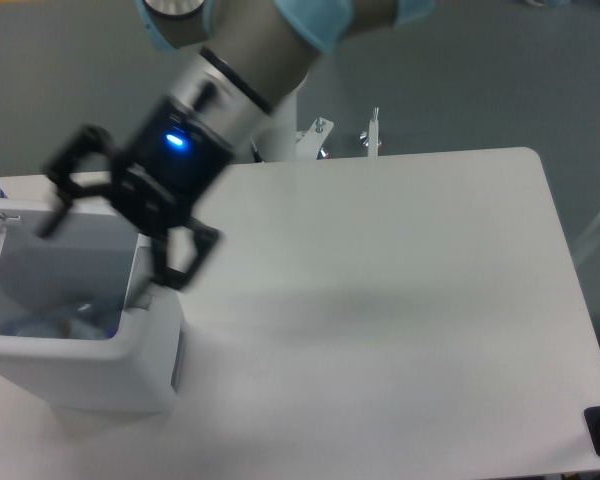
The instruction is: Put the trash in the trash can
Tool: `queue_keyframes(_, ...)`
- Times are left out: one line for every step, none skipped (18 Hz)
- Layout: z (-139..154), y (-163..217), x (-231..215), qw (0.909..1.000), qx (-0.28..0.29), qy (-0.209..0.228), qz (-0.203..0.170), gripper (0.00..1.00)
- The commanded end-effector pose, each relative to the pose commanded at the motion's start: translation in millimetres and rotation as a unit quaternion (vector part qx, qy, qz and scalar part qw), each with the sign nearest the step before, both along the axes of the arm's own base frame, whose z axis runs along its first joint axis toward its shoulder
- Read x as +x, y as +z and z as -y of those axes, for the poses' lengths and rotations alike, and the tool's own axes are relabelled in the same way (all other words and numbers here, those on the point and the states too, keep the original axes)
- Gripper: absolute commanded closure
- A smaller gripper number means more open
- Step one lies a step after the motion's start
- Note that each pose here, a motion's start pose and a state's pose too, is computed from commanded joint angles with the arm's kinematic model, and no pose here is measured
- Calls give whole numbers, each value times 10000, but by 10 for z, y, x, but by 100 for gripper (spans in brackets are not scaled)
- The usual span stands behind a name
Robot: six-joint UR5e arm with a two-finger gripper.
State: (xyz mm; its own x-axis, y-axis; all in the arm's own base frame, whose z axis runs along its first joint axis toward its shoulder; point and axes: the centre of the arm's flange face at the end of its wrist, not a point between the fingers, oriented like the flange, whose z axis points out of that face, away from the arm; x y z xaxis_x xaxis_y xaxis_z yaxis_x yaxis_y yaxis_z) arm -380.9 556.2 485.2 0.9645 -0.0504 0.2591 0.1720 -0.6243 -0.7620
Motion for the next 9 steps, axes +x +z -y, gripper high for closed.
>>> queue_keyframes(109,-160,-201,9996,-192,124,-173,0)
queue_keyframes(258,-324,-410,9982,-403,236,-374,0)
queue_keyframes(366,-430,-549,9959,-598,274,-619,0)
queue_keyframes(453,-562,-692,9927,-828,324,-812,0)
queue_keyframes(590,-910,-985,9821,-1445,436,-1129,0)
queue_keyframes(611,-1041,-1048,9774,-1657,398,-1250,0)
queue_keyframes(656,-1161,-1133,9705,-1918,376,-1408,0)
queue_keyframes(721,-1246,-1193,9591,-2261,331,-1671,0)
queue_keyframes(811,-1274,-1269,9436,-2618,241,-2011,0)
